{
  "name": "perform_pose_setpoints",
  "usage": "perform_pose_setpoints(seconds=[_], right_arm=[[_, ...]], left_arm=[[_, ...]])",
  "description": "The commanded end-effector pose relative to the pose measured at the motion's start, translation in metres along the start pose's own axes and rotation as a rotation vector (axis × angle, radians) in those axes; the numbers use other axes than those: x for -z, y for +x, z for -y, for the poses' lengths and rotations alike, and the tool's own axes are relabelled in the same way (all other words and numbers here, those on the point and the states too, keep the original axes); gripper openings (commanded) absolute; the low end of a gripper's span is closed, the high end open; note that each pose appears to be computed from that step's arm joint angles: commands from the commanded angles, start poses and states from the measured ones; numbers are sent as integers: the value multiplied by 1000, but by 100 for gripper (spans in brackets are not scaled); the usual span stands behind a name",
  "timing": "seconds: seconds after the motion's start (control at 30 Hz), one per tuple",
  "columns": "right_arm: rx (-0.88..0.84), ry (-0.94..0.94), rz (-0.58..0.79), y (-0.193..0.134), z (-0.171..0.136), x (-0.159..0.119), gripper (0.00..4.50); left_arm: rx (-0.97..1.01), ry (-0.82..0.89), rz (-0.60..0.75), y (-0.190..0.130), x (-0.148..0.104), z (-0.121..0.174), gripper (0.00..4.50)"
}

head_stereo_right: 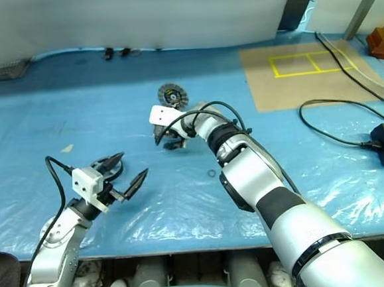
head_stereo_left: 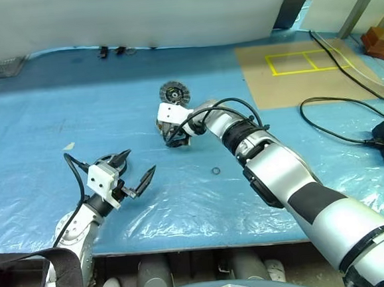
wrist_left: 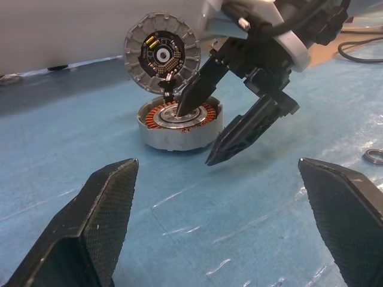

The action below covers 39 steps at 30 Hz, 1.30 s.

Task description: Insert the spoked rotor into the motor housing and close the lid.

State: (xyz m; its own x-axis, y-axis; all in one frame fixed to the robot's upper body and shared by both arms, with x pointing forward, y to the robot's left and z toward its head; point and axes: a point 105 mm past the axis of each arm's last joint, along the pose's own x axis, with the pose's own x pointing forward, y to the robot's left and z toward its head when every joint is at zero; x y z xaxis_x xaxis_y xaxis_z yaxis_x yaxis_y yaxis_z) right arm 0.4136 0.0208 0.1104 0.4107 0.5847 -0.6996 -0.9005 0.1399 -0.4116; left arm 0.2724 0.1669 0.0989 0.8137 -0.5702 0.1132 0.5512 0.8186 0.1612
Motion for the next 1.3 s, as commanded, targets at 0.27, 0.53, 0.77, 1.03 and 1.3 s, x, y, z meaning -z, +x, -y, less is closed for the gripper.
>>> perform_pose_setpoints(seconds=[0.27,0.53,0.77,1.03,1.3], right_arm=[[-19,-69,-94,8,-10,12,188],[-111,-48,-82,6,-18,14,188],[-256,-55,-53,5,-39,20,188],[-363,-28,-36,-2,-93,40,188],[-362,11,-17,-22,-121,33,188]], left_arm=[[-1,9,39,3,-10,-2,450],[23,17,39,6,-10,-3,450],[45,17,37,9,-10,-2,450],[79,25,28,10,-8,2,450],[86,28,20,7,-9,0,450]])
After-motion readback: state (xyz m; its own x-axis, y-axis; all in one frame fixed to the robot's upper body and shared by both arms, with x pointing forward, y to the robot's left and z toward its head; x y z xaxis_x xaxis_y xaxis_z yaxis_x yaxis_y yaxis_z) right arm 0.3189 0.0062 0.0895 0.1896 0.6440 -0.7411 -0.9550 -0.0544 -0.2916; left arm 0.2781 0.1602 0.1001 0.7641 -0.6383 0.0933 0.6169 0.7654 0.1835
